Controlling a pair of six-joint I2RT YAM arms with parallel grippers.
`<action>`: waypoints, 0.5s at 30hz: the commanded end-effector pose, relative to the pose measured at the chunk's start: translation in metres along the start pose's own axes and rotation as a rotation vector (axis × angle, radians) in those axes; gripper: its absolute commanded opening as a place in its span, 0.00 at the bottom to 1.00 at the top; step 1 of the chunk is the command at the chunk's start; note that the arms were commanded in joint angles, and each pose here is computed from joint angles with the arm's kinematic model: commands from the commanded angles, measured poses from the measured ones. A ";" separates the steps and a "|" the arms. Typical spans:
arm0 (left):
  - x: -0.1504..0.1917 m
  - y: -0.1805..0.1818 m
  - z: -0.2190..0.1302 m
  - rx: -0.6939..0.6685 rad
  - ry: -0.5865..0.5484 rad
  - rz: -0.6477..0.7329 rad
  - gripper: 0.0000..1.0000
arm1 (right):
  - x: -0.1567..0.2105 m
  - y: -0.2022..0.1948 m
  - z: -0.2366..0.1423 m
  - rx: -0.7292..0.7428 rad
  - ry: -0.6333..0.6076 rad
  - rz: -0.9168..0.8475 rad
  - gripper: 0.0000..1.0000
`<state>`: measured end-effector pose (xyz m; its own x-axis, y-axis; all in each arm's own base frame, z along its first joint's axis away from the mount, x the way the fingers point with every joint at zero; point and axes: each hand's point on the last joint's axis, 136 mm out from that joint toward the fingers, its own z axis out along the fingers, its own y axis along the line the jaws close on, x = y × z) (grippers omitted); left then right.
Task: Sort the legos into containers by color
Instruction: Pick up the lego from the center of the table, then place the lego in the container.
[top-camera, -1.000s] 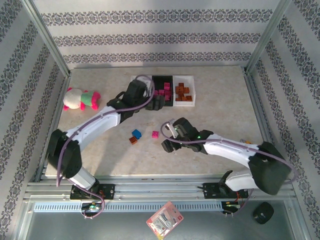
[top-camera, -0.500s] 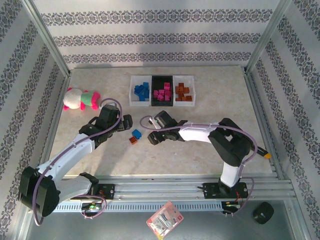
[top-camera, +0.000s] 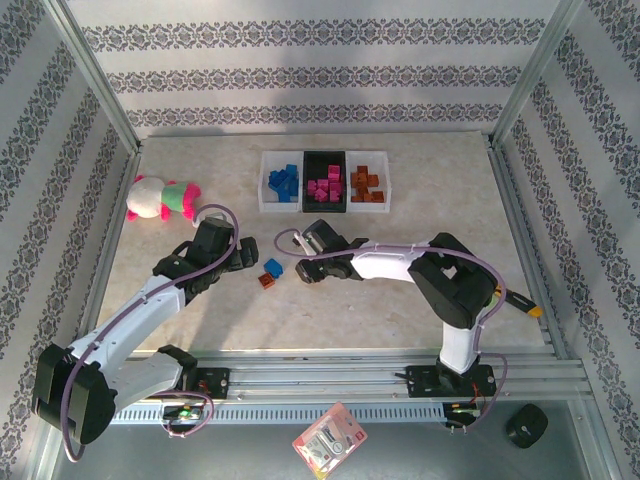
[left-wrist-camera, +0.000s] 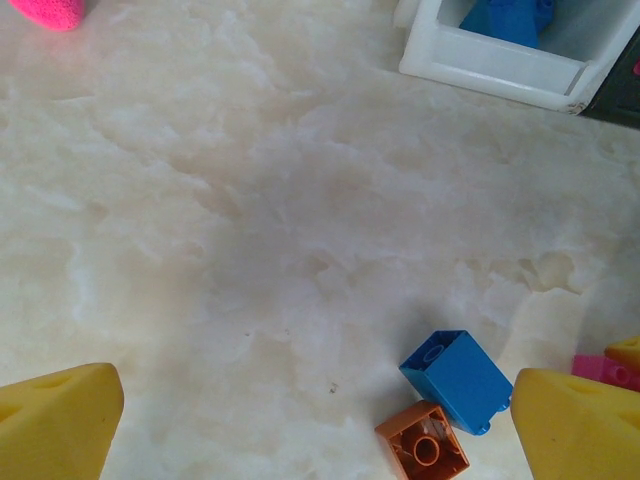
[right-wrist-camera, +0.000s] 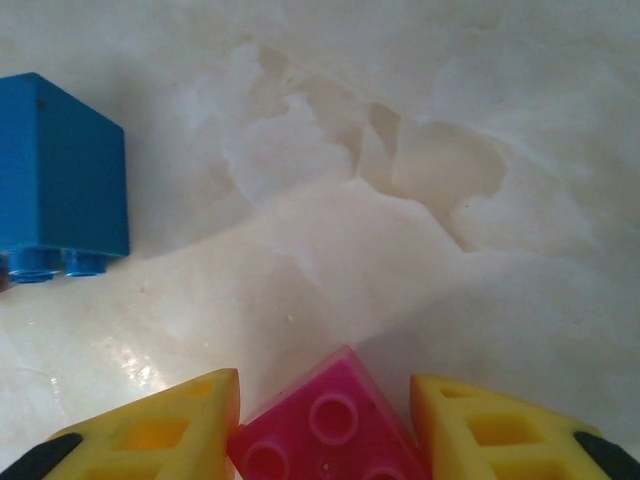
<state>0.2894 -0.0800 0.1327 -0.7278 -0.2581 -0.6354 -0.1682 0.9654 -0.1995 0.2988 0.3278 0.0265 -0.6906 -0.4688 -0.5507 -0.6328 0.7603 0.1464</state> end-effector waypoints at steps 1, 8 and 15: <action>0.001 -0.002 0.004 0.014 0.009 0.028 0.99 | -0.025 0.002 -0.026 0.011 -0.080 0.001 0.39; -0.001 -0.020 0.015 0.066 -0.002 0.063 0.99 | -0.097 -0.038 -0.060 0.084 -0.238 0.043 0.40; 0.008 -0.032 0.025 0.094 0.020 0.117 0.99 | -0.160 -0.103 -0.052 0.174 -0.314 0.083 0.40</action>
<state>0.3010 -0.1034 0.1129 -0.7676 -0.1868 -0.6131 -0.0836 0.9776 -0.1932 0.4303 0.3082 0.1532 -0.5818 -0.2358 -0.7784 -0.5099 0.8513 0.1233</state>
